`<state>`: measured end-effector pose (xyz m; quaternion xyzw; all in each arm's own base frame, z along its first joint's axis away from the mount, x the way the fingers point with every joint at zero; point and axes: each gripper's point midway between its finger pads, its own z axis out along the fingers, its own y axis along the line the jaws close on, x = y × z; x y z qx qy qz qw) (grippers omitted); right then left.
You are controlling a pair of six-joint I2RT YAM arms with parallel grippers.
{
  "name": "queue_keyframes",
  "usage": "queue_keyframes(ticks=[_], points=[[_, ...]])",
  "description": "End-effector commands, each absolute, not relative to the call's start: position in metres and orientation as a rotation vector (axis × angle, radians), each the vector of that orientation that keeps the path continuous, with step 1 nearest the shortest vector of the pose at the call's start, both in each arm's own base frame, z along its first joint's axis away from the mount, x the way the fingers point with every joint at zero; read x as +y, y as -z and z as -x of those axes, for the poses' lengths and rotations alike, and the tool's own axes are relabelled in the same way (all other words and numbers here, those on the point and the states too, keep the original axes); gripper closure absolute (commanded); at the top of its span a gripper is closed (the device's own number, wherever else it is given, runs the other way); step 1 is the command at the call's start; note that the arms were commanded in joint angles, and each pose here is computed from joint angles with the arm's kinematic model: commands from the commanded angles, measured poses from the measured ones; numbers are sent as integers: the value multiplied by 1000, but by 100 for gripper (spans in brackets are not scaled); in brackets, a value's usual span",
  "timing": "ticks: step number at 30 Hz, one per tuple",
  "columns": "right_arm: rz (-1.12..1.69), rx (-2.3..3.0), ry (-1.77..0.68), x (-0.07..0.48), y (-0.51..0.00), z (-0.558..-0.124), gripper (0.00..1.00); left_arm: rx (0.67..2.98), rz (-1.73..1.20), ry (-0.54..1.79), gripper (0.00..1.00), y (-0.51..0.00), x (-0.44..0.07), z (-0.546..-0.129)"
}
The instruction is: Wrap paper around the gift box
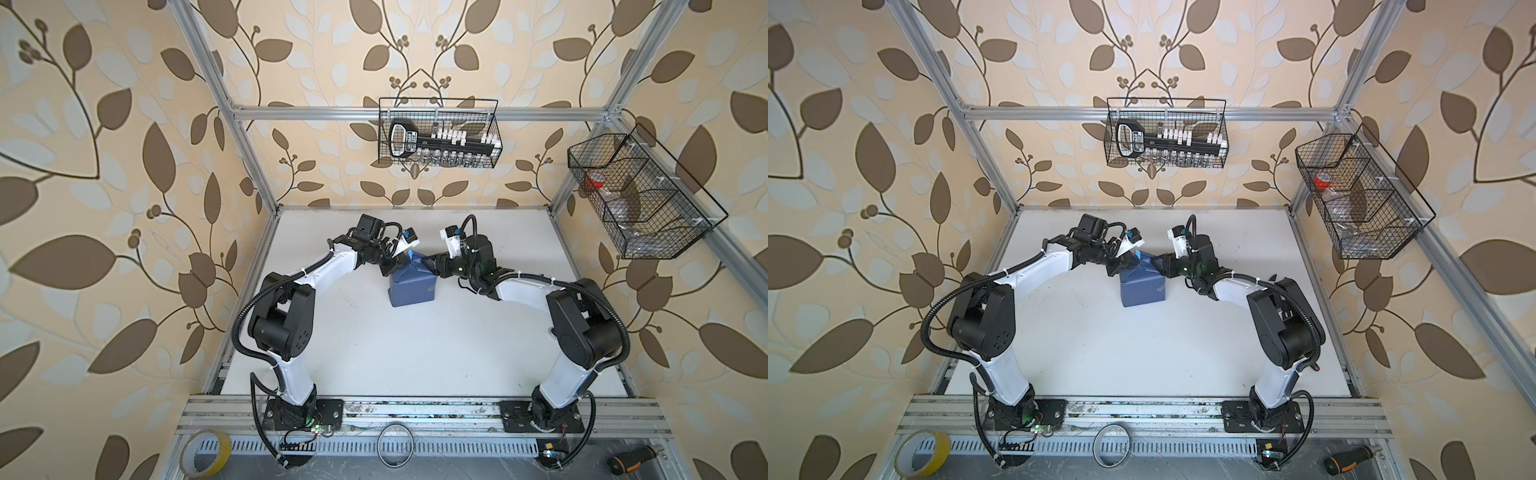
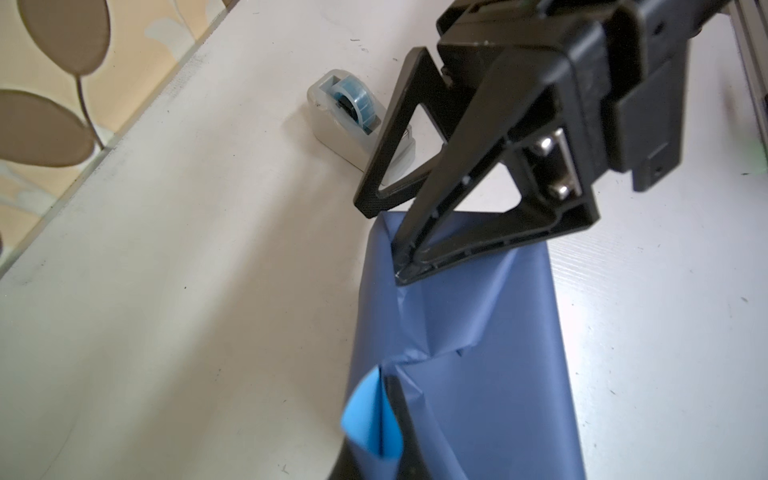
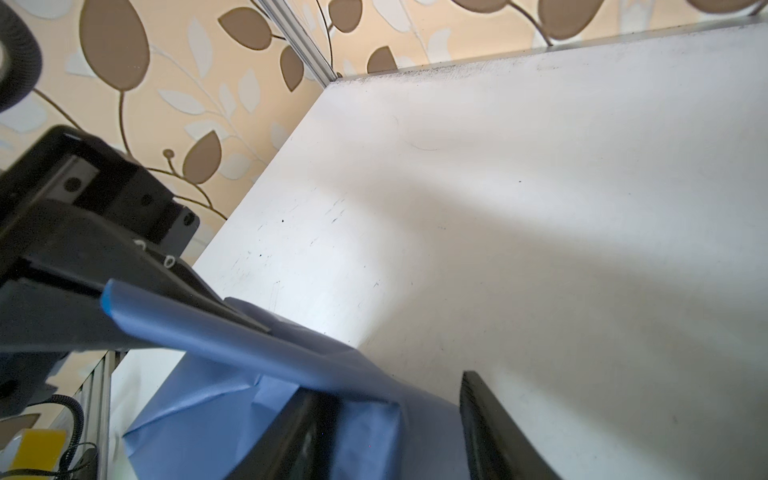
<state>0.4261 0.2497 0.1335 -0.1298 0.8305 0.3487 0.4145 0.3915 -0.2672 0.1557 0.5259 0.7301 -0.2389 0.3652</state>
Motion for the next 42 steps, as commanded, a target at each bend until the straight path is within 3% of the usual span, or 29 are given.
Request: queue_keyframes(ticks=[1,8,23,29,42], points=[[307,2109,-870,246,-136,-420,45,1783,-1399,553,99,-174,-271,-381],[219,2093,-893,233,-163,-416,42,1779,-1420,442,97,-167,-271,-374],[52,2211,-860,235,-156,-425,30,1772,-1459,348,94,-156,-276,-369],[98,2213,-829,215,-155,-411,32,1754,-1460,341,96,-160,-277,-367],[159,2272,-805,232,-125,-392,40,1726,-1469,379,91,-166,-281,-360]])
